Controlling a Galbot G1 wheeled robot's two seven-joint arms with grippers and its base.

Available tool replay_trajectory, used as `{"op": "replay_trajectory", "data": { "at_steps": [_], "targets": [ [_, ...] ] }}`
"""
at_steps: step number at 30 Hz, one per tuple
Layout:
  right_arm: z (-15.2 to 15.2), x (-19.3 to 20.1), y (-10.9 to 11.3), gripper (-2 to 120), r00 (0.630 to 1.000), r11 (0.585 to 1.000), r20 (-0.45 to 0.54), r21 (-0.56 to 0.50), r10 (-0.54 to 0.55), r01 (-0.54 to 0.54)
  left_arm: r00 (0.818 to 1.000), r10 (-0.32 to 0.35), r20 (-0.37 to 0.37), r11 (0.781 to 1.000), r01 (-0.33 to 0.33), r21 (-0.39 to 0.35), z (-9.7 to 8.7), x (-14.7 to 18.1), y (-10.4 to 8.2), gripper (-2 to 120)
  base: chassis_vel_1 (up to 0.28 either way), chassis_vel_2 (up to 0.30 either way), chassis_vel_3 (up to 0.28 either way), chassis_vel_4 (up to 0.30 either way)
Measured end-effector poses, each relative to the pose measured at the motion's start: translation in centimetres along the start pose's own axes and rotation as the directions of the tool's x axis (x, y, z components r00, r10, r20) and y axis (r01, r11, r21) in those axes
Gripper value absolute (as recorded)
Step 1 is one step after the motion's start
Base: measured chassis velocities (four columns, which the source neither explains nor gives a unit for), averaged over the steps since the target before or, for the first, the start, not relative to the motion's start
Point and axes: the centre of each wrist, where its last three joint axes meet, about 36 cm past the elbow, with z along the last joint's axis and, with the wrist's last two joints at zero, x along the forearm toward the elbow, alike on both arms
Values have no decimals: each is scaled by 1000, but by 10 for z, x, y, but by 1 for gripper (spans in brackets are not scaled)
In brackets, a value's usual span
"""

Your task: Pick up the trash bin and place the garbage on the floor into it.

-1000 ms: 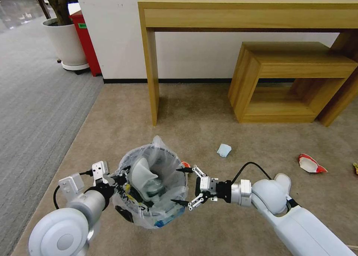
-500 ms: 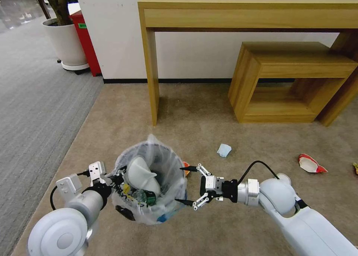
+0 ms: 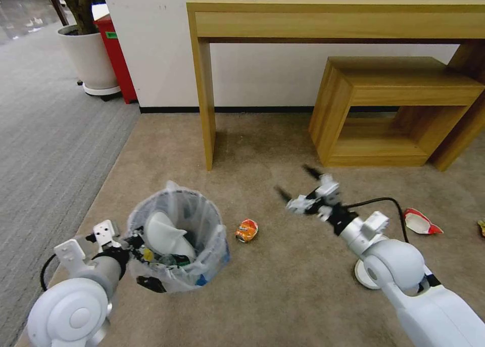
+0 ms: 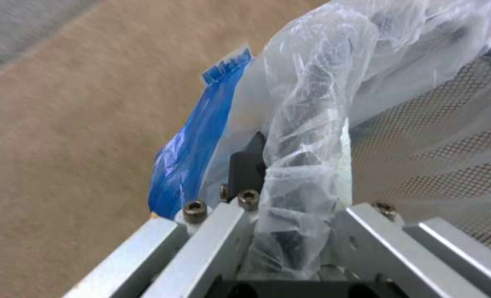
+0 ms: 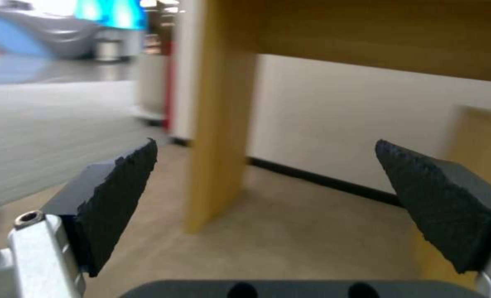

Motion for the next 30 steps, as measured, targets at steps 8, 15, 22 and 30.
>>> {"op": "replay_trajectory", "data": {
  "at_steps": [8,15,22,30],
  "targets": [
    [18,29,-22,100,982,983,59,32,179,-182,991,-112,76,993,111,27,-13,1,25,1,0,0,0,0],
    [36,41,-14,100,945,945,50,19,324,-325,983,-151,102,988,152,3,-15,0,33,1,0,0,0,0],
    [36,44,-19,100,925,924,53,48,376,-379,978,-167,124,986,169,-9,-13,-6,38,1,0,0,0,0],
    [36,44,-18,100,926,926,51,44,374,-376,983,-134,126,991,137,-12,-8,-10,36,1,0,0,0,0]
  ]
}}
